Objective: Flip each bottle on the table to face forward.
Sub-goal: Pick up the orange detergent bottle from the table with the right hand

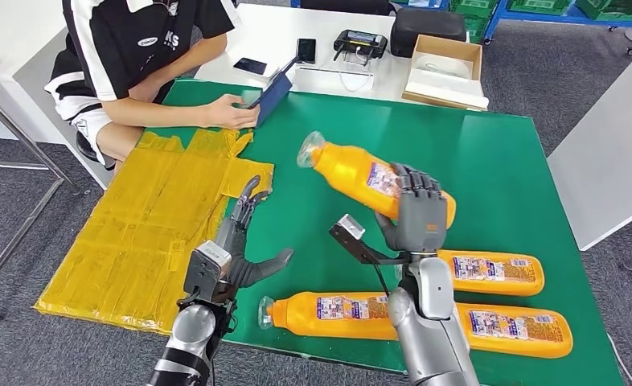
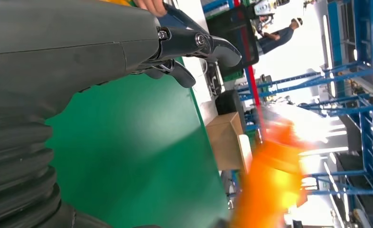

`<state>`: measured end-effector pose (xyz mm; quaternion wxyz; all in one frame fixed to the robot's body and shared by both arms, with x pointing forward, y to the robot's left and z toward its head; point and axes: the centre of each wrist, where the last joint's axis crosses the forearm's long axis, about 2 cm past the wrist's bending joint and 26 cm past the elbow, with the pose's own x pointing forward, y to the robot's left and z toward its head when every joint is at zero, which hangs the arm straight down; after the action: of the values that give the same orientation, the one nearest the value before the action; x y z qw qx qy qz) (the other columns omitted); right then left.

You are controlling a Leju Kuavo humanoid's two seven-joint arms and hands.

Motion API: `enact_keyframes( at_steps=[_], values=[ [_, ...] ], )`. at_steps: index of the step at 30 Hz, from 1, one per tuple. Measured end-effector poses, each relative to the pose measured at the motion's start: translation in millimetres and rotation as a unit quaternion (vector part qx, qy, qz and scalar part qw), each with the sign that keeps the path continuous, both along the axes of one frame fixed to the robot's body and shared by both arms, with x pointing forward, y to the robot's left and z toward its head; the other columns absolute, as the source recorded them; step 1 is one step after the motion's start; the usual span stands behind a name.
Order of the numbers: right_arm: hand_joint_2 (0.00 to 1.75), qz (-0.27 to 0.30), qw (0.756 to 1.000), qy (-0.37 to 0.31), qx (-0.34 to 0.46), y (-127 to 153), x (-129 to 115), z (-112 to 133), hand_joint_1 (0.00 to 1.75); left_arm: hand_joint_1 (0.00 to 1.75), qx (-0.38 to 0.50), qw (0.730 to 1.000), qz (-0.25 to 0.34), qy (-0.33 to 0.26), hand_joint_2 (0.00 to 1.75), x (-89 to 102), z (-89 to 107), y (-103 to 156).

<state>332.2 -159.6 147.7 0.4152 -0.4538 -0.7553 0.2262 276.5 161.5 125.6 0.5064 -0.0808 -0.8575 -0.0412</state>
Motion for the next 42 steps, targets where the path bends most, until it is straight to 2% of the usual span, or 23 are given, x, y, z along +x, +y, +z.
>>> enact_keyframes(
  at_steps=[5,9,11,15,19,29,42],
  values=[
    [1.75,-0.004,0.993,-0.083,0.084,-23.9,-14.3,18.8,1.75,0.0,0.003,1.0,0.009,-0.005,1.75,-0.1,0.7,-0.8],
    [1.75,-0.003,0.974,-0.125,0.188,-35.9,-32.9,25.0,1.75,0.0,0.007,1.0,0.015,-0.014,1.75,0.2,5.3,-1.1],
    [1.75,0.023,0.961,-0.123,0.249,-37.3,-42.4,24.9,1.75,0.0,0.009,1.0,0.015,-0.019,1.75,0.3,9.0,-2.2],
    [1.75,0.139,0.933,-0.065,0.327,-27.3,-53.0,20.3,1.75,0.0,0.014,0.999,0.01,-0.042,1.75,0.3,20.6,-7.3],
    [1.75,0.193,0.925,-0.032,0.326,-12.6,-57.7,14.3,1.75,0.0,0.014,0.998,-0.017,-0.063,1.75,-0.9,34.6,-17.5],
    [1.75,0.232,0.922,0.032,0.307,14.8,-61.1,-2.5,1.75,0.0,0.008,0.993,-0.066,-0.094,1.75,-4.3,54.5,-34.5],
    [1.75,0.266,0.911,0.069,0.307,49.7,-64.0,-12.0,1.75,0.0,0.005,0.989,-0.103,-0.101,1.75,-6.7,60.7,-48.2]
  ],
)
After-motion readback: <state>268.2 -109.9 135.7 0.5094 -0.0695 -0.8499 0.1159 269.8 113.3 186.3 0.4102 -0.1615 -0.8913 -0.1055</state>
